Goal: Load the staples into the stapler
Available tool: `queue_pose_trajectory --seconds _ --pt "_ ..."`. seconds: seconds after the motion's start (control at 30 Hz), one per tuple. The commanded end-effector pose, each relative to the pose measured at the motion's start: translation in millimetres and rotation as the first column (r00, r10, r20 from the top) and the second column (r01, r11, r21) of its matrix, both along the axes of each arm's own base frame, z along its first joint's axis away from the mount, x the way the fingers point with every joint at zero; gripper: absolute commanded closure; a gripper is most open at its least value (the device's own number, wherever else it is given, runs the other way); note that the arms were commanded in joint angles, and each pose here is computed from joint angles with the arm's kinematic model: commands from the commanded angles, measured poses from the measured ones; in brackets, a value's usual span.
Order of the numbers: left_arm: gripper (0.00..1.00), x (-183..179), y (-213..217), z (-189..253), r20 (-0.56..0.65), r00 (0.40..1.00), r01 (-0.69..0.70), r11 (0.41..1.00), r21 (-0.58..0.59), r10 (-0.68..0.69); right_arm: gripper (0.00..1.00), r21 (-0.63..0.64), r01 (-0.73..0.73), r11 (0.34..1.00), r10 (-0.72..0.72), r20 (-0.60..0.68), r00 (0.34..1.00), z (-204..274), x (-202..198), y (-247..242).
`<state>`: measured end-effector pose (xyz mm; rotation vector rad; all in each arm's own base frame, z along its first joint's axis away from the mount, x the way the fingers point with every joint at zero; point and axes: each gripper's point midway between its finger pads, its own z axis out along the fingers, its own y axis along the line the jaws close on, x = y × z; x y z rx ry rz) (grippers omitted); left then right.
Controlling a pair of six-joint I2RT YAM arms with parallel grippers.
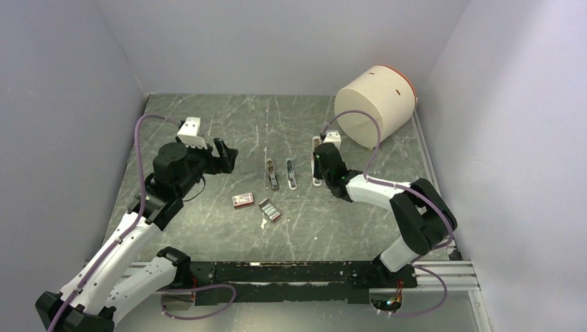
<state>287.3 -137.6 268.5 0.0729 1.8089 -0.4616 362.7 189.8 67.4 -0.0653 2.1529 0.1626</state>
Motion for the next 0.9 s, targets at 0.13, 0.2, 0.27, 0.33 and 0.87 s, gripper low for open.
queue_pose_trajectory --seconds 0.13,0.2,0.27,0.33,0.87 --pt "0.13 1 5 1 0.008 1.000 -0.023 1.000 0.001 0.023 0.80 -0.019 0.015 1.000 -0.015 -0.009 1.000 -9 2 -5" --pt "0.13 1 4 0 0.009 1.000 -0.018 1.000 0.002 0.018 0.80 -0.022 0.012 1.000 -0.012 -0.012 1.000 -11 2 -5" --pt "0.13 0 4 1 0.010 1.000 -0.016 1.000 0.000 0.016 0.80 -0.026 0.014 1.000 -0.014 -0.012 1.000 -11 3 -5" --pt "0.13 0 4 1 0.010 1.000 -0.017 1.000 0.000 0.017 0.80 -0.027 0.012 1.000 -0.013 -0.015 1.000 -13 3 -5" --pt "0.13 0 4 0 0.007 1.000 -0.019 1.000 0.000 0.019 0.80 -0.028 -0.002 1.000 0.001 -0.038 0.999 -18 -3 -5"
